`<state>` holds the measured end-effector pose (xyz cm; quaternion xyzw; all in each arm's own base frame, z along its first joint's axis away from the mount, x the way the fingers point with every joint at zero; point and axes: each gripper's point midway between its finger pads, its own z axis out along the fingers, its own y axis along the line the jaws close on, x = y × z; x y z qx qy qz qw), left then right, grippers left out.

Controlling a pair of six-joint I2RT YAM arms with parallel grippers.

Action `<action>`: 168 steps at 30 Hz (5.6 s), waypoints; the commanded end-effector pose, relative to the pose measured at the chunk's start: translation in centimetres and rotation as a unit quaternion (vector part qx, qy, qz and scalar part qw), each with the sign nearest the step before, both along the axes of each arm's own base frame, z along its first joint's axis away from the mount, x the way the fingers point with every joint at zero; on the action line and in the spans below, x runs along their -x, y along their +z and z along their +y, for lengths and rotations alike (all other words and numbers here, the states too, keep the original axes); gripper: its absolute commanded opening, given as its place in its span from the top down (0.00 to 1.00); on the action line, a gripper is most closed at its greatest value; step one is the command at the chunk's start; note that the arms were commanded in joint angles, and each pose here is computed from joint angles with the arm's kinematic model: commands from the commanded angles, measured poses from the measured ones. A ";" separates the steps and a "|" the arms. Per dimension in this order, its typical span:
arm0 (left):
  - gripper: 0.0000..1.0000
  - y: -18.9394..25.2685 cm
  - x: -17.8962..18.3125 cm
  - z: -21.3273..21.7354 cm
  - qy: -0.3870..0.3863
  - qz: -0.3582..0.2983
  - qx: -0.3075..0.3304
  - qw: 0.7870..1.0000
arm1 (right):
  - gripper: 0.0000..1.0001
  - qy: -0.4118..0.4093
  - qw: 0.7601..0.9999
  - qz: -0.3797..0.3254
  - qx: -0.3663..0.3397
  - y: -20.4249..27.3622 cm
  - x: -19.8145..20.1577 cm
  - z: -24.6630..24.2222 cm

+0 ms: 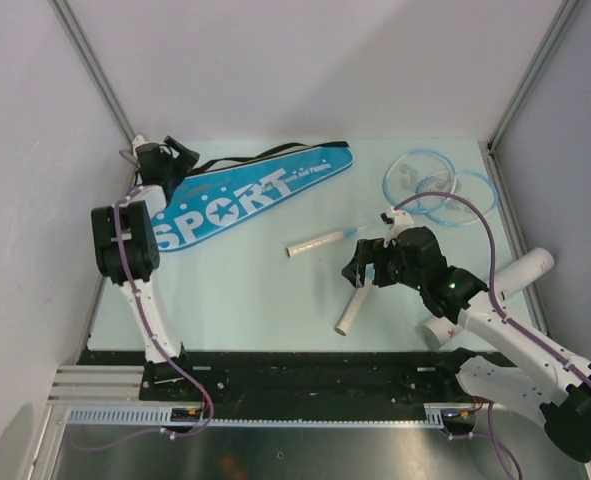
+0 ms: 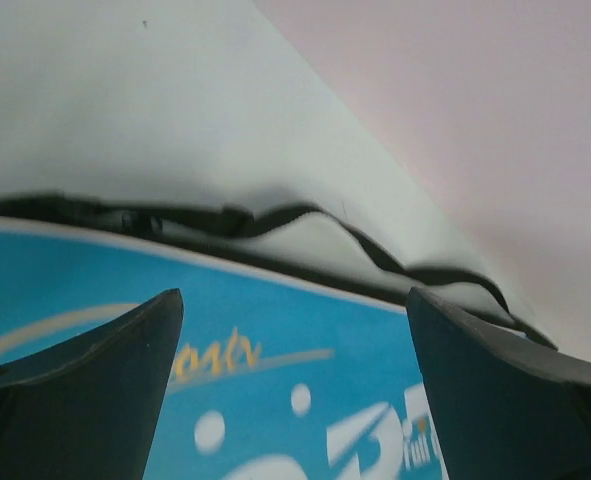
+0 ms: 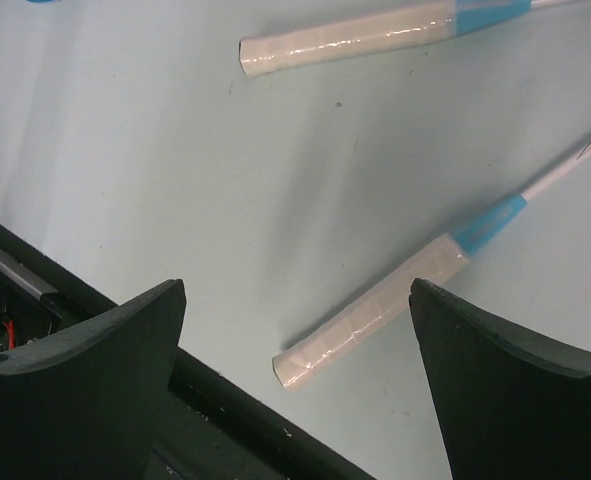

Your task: Pack up the badminton gear

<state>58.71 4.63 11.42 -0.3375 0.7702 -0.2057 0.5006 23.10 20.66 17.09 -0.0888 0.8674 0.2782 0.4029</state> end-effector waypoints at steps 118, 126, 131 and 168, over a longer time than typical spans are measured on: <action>1.00 21.8 25.4 -15.9 -0.170 -0.087 -0.052 0.980 | 0.00 0.276 0.958 -0.078 0.020 5.0 0.9 19.7; 1.00 23.0 26.2 -17.1 -0.181 -0.093 0.004 0.979 | 0.00 0.229 0.954 -0.188 0.039 7.4 5.6 24.2; 1.00 24.0 27.0 -17.9 -0.198 -0.100 0.029 0.975 | 0.00 0.169 0.954 -0.237 0.077 6.6 5.6 25.5; 0.02 10.1 25.8 -14.4 -0.204 0.008 0.156 0.966 | 1.00 0.278 0.887 -0.354 -0.103 10.4 3.2 14.9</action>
